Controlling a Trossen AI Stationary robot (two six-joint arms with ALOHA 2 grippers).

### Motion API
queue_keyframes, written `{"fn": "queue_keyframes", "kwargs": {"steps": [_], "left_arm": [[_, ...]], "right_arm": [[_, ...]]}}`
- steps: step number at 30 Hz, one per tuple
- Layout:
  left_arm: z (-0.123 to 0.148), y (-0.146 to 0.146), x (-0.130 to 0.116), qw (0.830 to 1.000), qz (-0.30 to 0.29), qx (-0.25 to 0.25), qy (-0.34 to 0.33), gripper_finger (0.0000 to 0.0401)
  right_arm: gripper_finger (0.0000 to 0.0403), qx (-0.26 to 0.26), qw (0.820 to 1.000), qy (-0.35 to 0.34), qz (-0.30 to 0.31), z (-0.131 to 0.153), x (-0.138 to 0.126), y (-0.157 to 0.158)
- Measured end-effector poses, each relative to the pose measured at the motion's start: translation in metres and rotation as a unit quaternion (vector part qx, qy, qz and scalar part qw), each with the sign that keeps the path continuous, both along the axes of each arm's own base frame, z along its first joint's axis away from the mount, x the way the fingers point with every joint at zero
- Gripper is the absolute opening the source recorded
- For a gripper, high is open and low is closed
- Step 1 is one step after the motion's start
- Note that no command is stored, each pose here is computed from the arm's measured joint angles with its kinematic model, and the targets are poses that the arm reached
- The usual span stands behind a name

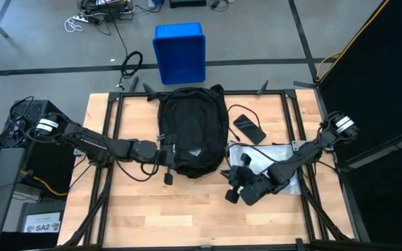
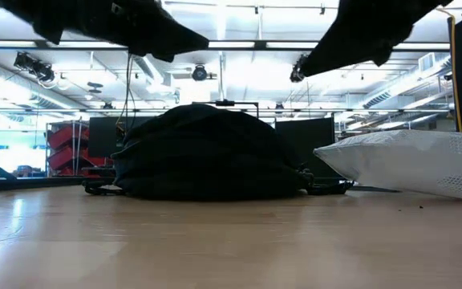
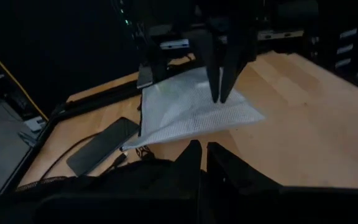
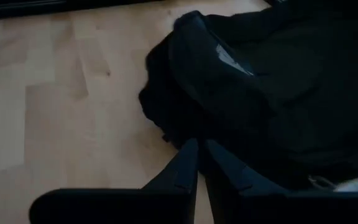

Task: Unpack backpack
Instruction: Open the zip bag

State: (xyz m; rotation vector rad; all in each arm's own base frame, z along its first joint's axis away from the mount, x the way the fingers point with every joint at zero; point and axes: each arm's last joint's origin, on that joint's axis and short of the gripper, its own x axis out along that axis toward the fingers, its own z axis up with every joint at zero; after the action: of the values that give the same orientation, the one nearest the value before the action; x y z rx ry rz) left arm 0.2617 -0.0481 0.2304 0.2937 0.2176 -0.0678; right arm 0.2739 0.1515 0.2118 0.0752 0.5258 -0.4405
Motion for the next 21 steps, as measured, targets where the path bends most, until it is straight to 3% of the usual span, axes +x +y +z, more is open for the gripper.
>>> {"fn": "queue_keyframes", "kwargs": {"steps": [10,16,21], "left_arm": [[0.004,0.0,0.002,1.0,-0.001,0.006,0.024,0.0],[0.004,0.0,0.002,1.0,-0.001,0.006,0.024,0.0],[0.004,0.0,0.002,1.0,-0.001,0.006,0.024,0.0]], "right_arm": [[0.0,0.063,0.985,0.094,-0.128,-0.018,-0.019,-0.027],[0.0001,0.047,0.981,0.092,-0.162,-0.019,-0.021,-0.034],[0.0009,-0.021,0.982,0.087,-0.165,-0.017,-0.016,-0.045]]}}
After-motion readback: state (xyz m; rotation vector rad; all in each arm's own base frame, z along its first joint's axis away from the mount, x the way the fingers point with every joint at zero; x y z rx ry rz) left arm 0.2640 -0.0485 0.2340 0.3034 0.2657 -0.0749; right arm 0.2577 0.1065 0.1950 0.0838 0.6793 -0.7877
